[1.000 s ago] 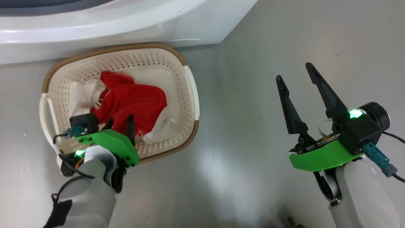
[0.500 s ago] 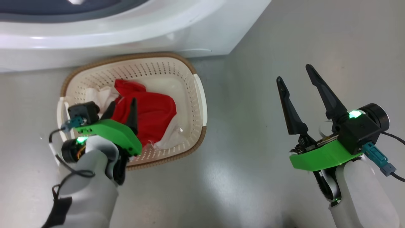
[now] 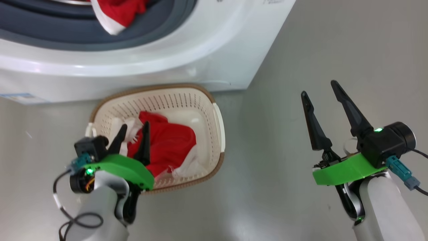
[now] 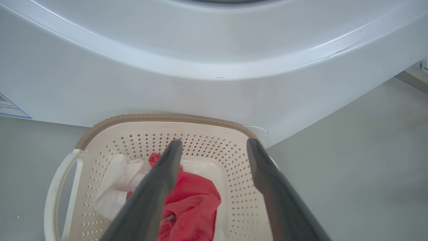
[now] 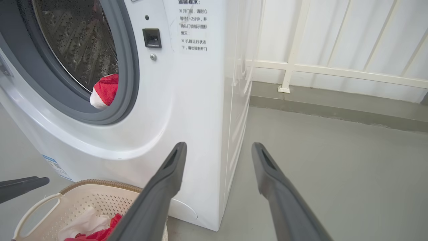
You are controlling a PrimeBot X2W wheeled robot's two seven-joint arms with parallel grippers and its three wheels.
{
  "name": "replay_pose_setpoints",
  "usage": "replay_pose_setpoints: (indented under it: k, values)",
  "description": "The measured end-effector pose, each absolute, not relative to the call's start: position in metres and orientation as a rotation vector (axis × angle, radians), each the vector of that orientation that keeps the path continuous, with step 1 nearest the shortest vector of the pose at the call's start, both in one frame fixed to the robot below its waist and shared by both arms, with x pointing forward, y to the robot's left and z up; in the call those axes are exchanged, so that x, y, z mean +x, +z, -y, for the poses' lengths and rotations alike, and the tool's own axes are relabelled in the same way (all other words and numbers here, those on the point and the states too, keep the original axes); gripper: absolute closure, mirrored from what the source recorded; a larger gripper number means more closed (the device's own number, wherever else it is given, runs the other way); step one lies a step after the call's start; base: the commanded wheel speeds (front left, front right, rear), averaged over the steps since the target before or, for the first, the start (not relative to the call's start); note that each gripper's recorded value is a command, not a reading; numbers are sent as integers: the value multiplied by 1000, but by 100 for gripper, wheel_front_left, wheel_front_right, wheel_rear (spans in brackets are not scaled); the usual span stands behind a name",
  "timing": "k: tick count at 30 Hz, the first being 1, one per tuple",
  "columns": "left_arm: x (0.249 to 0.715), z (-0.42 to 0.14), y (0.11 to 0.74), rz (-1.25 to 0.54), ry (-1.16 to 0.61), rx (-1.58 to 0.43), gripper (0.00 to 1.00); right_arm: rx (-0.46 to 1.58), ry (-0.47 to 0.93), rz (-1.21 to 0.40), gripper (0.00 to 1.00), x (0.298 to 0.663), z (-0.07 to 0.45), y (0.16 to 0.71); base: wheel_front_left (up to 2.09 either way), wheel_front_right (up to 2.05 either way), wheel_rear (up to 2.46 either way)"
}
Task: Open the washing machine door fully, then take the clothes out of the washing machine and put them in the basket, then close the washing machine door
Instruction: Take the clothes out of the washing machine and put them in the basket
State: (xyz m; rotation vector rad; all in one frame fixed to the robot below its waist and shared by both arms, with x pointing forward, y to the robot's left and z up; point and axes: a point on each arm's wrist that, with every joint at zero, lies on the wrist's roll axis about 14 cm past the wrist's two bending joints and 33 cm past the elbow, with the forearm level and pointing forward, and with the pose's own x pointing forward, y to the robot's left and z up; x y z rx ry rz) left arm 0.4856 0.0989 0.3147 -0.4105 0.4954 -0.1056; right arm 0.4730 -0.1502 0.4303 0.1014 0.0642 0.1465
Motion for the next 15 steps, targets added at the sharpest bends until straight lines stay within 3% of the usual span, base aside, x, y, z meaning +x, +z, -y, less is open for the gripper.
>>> replay_pose_setpoints:
  k: [15]
  values:
    - [465,-124,419,-185,-109,-356,0,100,151,15,0,447,148,474,0,0,0]
